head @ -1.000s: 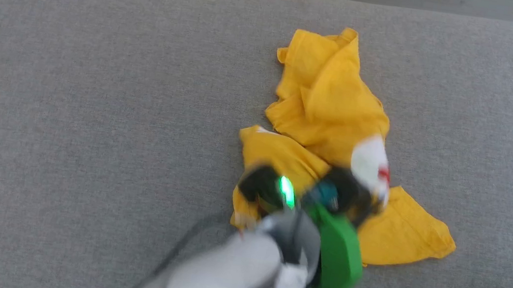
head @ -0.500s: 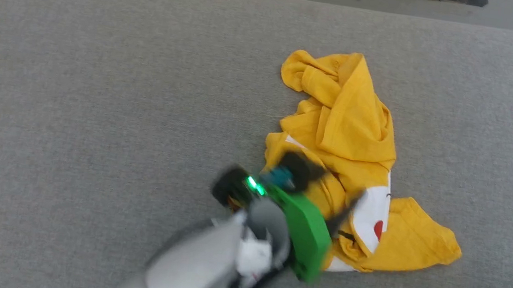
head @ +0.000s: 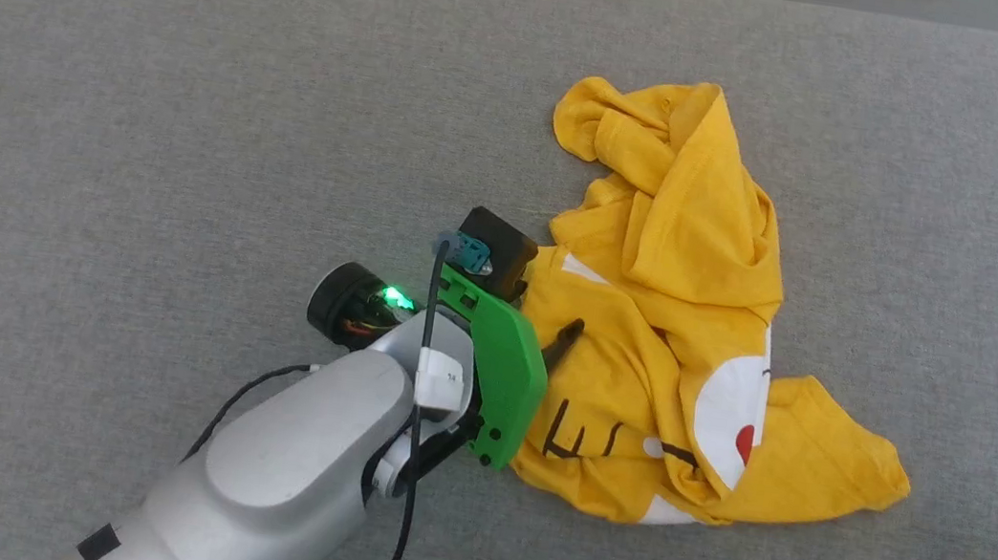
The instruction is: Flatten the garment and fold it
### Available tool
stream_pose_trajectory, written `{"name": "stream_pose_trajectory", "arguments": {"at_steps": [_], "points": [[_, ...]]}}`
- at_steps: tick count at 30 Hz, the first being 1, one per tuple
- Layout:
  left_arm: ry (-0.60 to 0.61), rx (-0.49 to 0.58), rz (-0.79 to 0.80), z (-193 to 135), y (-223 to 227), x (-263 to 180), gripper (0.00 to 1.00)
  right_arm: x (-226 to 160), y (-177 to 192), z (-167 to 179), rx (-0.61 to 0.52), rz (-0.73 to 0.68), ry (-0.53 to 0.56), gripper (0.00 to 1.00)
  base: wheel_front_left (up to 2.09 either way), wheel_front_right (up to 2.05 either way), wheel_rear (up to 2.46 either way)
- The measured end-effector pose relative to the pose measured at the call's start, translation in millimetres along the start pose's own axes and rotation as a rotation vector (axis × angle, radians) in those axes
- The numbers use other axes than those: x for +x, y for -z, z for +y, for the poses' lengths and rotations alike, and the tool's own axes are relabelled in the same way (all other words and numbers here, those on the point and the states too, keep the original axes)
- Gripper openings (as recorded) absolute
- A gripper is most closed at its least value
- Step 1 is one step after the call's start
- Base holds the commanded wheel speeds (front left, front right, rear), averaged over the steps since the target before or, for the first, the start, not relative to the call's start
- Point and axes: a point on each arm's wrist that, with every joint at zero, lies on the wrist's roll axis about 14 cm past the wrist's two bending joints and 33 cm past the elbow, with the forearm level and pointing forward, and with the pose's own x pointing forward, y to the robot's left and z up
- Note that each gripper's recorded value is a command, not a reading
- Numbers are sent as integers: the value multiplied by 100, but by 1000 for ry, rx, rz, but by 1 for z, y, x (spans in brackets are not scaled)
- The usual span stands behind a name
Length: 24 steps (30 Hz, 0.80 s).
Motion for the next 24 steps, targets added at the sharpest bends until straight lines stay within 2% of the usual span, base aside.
{"name": "stream_pose_trajectory", "arguments": {"at_steps": [1,2,3,6,11,15,18,20,22,24], "points": [[1,-3,17,0,4,2,97,0,0,-1,-1,1,3,100,0,0,0],[4,-2,36,1,9,5,37,0,0,-2,-2,2,7,100,0,0,0],[9,-3,47,1,12,7,0,1,0,-3,-3,1,10,100,0,0,0],[25,-8,41,0,13,13,0,1,1,-6,-7,4,20,100,0,0,0],[-22,-44,-109,15,-18,11,0,2,2,-10,-10,4,31,100,0,0,0],[-190,-34,-320,67,-70,-20,0,5,-2,-2,-4,-5,8,100,0,0,0],[-358,2,-471,114,-105,-65,0,8,-5,8,3,-14,-19,100,0,0,0],[-480,63,-553,141,-124,-102,0,10,-7,15,8,-22,-39,100,0,0,0],[-550,88,-617,153,-136,-132,0,11,-9,22,9,-27,-56,100,0,0,0],[-575,102,-638,150,-132,-150,0,13,-11,28,10,-30,-74,100,0,0,0]]}}
